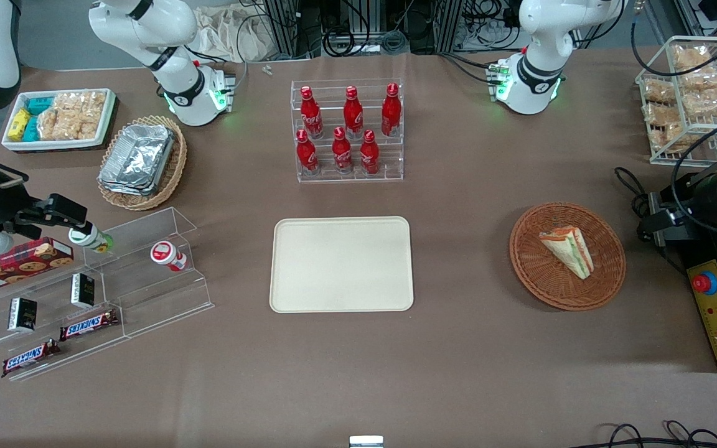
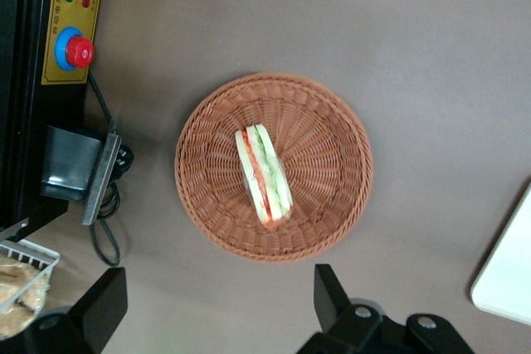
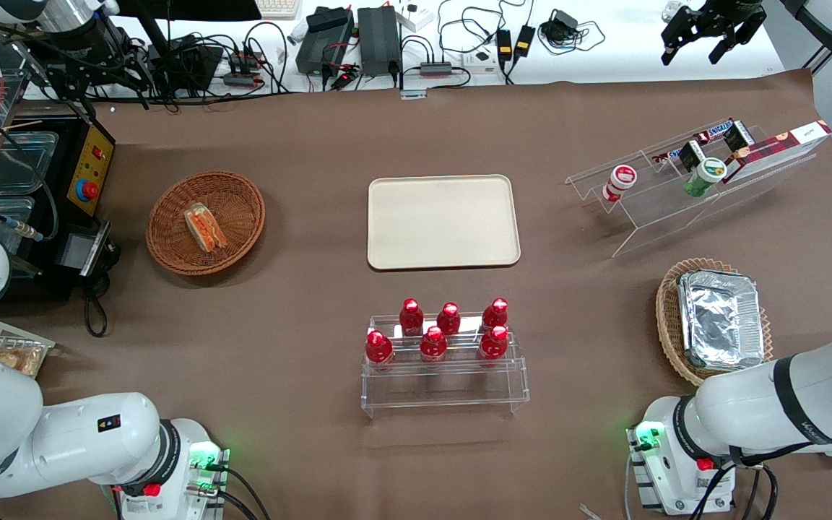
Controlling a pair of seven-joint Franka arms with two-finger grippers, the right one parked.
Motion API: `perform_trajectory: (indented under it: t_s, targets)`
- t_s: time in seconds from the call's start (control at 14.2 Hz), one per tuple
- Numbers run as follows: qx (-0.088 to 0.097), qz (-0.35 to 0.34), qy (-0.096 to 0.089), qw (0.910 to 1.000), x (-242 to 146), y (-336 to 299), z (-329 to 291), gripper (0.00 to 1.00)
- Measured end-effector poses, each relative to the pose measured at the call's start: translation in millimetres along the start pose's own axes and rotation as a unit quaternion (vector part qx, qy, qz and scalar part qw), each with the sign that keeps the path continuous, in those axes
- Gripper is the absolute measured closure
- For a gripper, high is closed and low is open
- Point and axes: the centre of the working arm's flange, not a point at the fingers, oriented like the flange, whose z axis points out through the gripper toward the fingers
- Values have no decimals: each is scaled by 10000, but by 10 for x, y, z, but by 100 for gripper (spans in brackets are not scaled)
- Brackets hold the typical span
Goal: Place sandwich from basket to tray
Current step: 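Move the left gripper down over the wrapped sandwich in the wicker basket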
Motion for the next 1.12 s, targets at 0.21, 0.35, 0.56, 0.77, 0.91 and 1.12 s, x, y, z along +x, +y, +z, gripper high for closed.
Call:
perform_trajectory:
  t_s: [0.21,0.35,0.56,0.77,0.91,1.12]
  targets:
    - [-27,-801,2,9968,106,-116,439,0]
    - [-102,-1656,113,9861,158,-144,789,0]
    - [-184,-2488,163,9682,147,-79,1282,0]
    - [-108,-2647,-60,9643,149,1,1627,0]
    - [-109,-2627,-129,9647,175,63,1802,0]
    - [-136,-2564,-169,9663,186,159,2050,0]
